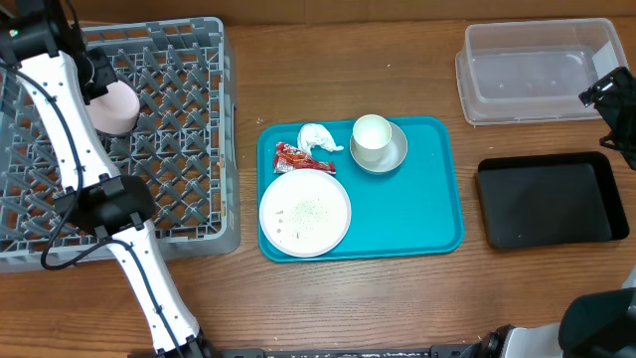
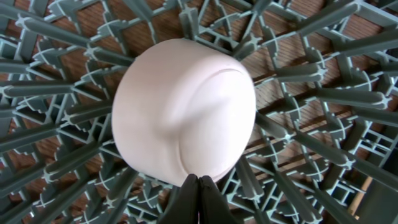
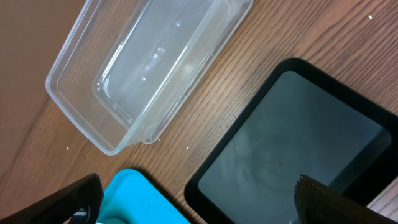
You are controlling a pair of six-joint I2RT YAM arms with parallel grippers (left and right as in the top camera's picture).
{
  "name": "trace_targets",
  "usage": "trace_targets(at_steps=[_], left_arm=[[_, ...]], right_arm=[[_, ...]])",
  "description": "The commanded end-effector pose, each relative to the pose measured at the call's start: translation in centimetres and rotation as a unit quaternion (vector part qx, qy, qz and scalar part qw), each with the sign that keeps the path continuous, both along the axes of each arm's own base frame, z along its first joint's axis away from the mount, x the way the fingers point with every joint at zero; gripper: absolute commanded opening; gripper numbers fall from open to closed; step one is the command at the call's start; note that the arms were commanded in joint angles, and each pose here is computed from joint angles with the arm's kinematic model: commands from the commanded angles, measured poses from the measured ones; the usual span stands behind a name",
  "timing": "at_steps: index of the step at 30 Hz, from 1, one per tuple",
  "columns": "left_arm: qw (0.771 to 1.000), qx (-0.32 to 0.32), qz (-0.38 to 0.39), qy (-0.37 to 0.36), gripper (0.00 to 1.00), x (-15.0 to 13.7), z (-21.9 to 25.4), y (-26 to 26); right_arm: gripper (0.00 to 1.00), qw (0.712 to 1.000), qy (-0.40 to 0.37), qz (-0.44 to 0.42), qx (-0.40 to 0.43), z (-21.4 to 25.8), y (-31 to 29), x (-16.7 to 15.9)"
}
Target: Sort waste into correct bins and load items into the dishwasher
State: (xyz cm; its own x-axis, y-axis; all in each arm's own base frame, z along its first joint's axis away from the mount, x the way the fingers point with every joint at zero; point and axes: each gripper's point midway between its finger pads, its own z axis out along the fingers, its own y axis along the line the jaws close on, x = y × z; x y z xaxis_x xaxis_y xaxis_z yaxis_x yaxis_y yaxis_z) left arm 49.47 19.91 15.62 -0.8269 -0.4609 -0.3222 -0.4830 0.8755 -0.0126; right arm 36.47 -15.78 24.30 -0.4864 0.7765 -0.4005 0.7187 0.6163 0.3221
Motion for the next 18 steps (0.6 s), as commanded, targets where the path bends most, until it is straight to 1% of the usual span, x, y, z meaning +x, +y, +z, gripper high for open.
trace_targets(at_steps=[1, 6, 14, 16, 18], left_arm=[[0.999, -0.018, -0.008, 0.028, 0.04, -0.1, -2.8, 0.2], [0.999, -0.022, -0.008, 0.037, 0.04, 0.0, -4.1, 0.2], [0.999, -0.019, -0.004, 0.034, 0.04, 0.2, -4.5, 0.7], [0.999, -0.008, 0.005, 0.041, 0.04, -0.2, -4.5, 1.5], [0.998, 0.003, 0.03, 0.048, 0.04, -0.9, -4.5, 2.7]], right_arm=[[1.0, 1.0, -0.009, -0.002, -0.003, 0.6, -0.1, 0.2], [1.0, 1.0, -0.009, -0.002, -0.003, 0.6, -0.1, 0.2], [1.0, 1.0, -0.008, -0.002, -0.003, 0.6, -0.1, 0.2], [1.0, 1.0, -0.009, -0.002, -0.003, 0.6, -0.1, 0.2], [1.0, 1.0, -0.009, -0.002, -0.003, 0.6, -0.1, 0.2]])
